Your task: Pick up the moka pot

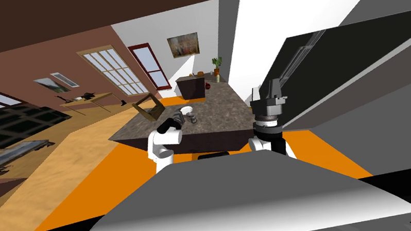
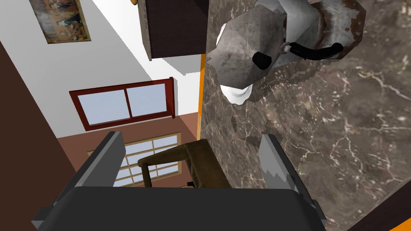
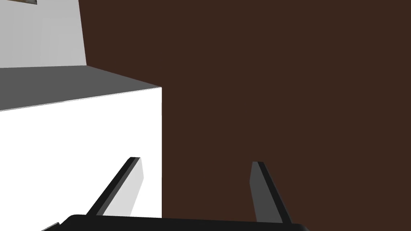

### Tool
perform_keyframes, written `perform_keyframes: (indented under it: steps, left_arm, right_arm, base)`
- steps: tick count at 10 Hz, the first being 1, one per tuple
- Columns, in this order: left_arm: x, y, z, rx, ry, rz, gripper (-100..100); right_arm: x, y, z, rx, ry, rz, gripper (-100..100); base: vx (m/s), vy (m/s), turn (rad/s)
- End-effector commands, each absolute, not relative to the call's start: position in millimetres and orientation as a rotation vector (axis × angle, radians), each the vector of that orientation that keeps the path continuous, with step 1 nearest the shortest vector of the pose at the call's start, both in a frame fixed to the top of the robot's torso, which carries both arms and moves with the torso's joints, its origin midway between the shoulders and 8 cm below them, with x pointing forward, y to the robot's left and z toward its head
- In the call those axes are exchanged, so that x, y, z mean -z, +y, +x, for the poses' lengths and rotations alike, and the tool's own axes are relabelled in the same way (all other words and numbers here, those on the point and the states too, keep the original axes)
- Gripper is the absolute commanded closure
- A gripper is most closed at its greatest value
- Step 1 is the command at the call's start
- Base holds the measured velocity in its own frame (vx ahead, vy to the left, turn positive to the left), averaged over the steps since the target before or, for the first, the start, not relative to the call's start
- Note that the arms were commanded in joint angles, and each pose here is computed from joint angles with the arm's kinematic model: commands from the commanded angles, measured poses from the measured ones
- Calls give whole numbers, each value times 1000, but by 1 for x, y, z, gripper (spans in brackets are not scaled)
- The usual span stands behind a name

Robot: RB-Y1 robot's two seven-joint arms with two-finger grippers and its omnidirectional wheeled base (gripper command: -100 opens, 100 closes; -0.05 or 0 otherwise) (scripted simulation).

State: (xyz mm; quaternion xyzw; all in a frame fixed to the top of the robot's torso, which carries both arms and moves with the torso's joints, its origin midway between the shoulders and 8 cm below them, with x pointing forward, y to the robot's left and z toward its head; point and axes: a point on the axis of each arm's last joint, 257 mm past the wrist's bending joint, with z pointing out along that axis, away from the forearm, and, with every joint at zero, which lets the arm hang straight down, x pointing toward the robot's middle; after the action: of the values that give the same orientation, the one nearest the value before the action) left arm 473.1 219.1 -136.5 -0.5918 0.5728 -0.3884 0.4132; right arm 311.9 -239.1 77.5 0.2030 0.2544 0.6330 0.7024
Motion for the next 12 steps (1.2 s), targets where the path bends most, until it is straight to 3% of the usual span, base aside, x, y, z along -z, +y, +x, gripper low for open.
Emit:
perform_keyframes:
  steps: [1, 9, 10, 11, 12]
  left_arm:
    - [144, 222, 472, 946, 1465, -1520, -100]
    - [175, 229, 464, 832, 1548, -1631, -100]
    - [176, 230, 464, 828, 1550, -1635, 0]
    - [178, 234, 474, 823, 1541, -1638, -100]
    - [179, 236, 480, 820, 1537, -1641, -100]
  right_arm:
    - [-78, -239, 312, -1409, 566, 452, 0]
    - [-78, -239, 312, -1409, 566, 452, 0]
    - [-78, -239, 312, -1409, 566, 452, 0]
    - [-78, -239, 312, -1409, 566, 452, 0]
    - [-78, -239, 312, -1409, 566, 452, 0]
  base:
    - [33, -33, -84]
    - [44, -25, -45]
    - [0, 0, 0]
    - [-22, 0, -56]
    - [-45, 7, -69]
